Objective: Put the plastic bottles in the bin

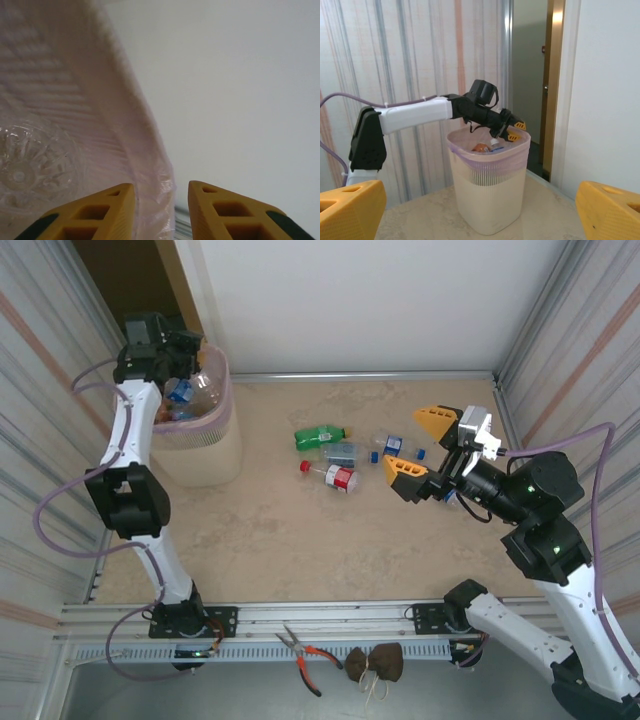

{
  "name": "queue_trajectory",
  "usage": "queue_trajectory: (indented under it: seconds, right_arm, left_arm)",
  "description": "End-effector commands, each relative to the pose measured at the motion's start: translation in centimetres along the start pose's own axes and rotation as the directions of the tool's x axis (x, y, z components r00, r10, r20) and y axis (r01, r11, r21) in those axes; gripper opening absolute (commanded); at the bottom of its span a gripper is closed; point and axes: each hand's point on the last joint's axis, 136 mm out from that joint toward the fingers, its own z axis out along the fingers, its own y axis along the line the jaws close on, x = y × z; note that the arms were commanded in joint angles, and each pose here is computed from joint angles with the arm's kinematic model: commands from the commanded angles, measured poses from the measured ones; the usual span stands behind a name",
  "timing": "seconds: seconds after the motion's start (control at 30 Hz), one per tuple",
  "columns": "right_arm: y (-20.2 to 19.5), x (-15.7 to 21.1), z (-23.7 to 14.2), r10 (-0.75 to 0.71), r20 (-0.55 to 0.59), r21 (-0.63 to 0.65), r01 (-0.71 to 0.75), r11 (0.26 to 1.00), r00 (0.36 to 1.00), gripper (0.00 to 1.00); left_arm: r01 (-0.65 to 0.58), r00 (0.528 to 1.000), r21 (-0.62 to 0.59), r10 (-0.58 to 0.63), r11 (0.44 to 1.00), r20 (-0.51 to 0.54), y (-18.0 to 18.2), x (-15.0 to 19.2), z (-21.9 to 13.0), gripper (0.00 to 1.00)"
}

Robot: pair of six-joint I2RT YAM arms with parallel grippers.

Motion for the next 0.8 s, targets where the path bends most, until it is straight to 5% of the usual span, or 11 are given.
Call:
queue_trajectory:
  seconds: [0.0, 0.5, 0.77]
  right_arm:
    - [0.1, -0.6, -0.4, -0.001, 0.018, 0.006, 0.001, 1.0, 1.0, 0.96]
    - [0.1, -0.4, -0.1, 0.019, 0.013, -0.003, -0.019, 1.0, 1.0, 0.96]
    - [-0.9, -0.1, 0.3, 0.037, -0.011, 0.05, -0.036, 0.998, 0.999, 0.96]
  left_arm:
    - [-0.093, 0.995, 0.02, 0.092, 0.996, 0.048, -2.0, -1.8, -2.2, 0.34]
    - [-0.054, 0.998, -0.099, 0.049, 0.994, -0.05, 5.2, -0.7, 1.8, 0.34]
    - [-0.094, 0.996, -0.026, 0.093, 0.995, -0.013, 2.3, -1.5, -0.9, 0.34]
